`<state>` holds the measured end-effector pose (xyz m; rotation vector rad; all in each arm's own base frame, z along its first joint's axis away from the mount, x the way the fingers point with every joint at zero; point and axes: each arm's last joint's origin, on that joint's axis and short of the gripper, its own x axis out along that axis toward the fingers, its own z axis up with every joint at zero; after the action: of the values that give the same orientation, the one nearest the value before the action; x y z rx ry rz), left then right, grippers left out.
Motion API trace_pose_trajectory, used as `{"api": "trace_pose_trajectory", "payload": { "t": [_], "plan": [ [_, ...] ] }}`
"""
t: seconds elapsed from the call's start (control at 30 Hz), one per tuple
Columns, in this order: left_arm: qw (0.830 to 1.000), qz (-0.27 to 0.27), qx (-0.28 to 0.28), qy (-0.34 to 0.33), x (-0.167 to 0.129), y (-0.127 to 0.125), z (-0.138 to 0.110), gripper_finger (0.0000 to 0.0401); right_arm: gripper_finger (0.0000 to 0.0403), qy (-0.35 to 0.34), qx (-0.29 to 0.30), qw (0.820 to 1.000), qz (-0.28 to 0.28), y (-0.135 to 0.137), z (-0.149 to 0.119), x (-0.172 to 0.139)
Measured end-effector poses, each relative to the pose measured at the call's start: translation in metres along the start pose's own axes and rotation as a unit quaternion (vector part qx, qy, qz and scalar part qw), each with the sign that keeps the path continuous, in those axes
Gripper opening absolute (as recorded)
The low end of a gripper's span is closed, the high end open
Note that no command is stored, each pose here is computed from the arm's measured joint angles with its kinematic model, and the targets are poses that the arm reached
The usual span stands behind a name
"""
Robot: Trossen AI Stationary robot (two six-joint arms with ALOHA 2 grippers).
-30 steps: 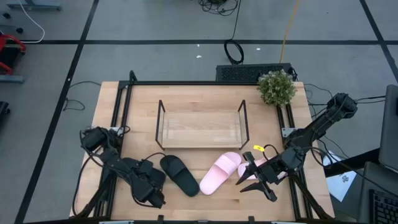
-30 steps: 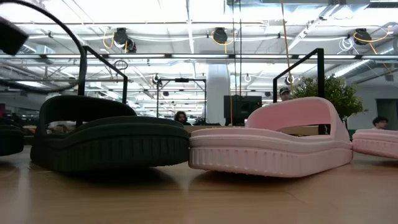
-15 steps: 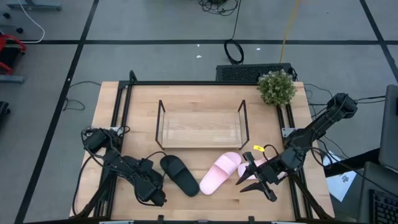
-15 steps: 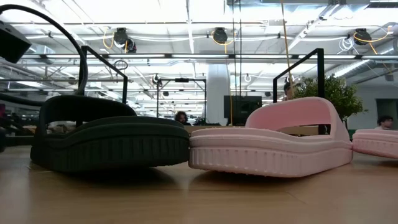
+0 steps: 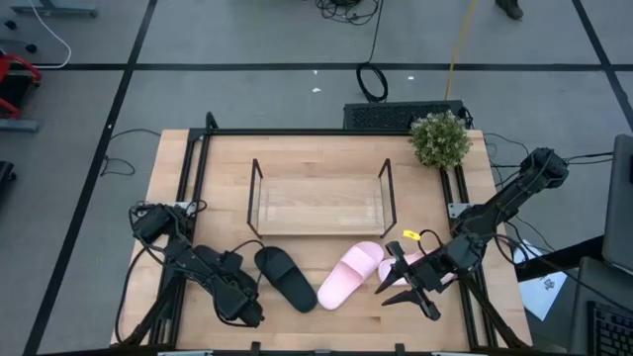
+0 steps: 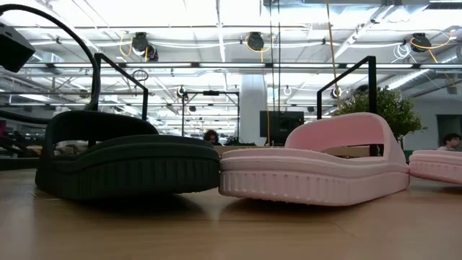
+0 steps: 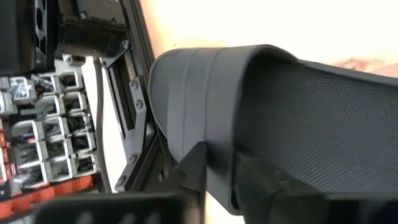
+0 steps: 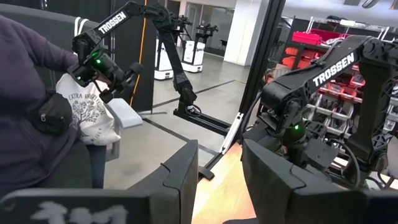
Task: Pick and place slides into the shelf
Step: Put the left black slipper on the shelf
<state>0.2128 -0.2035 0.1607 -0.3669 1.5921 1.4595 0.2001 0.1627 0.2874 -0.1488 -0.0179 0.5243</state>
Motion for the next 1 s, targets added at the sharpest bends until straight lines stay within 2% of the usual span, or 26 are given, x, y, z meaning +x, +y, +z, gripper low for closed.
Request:
{"api": "trace_pose_trajectory", "payload": {
  "t": [0.1, 0.33, 0.63, 0.83, 1.0],
  "plan": [
    [1.000, 0.000, 0.006, -0.005, 0.000, 0.000, 0.000, 0.0010, 0.0116, 0.000, 0.000, 1.000, 0.001, 0.001, 0.000, 0.000],
    [0.999, -0.009, 0.032, -0.004, -0.005, 0.000, -0.001, 0.0004, 0.0116, -0.002, 0.000, 1.000, 0.013, 0.007, 0.001, -0.001],
    [0.990, -0.104, 0.094, 0.004, -0.048, 0.007, -0.027, 0.0001, 0.0116, -0.004, 0.000, 1.000, 0.019, 0.010, 0.002, -0.002],
    [0.983, -0.131, 0.127, 0.025, -0.062, 0.022, -0.049, 0.0001, 0.0116, -0.022, 0.001, 1.000, 0.016, 0.009, 0.005, -0.002],
    [0.974, -0.177, 0.142, -0.002, -0.077, 0.030, -0.059, 0.0000, 0.0116, -0.033, 0.003, 0.999, 0.014, 0.009, 0.007, -0.002]
  ]
}}
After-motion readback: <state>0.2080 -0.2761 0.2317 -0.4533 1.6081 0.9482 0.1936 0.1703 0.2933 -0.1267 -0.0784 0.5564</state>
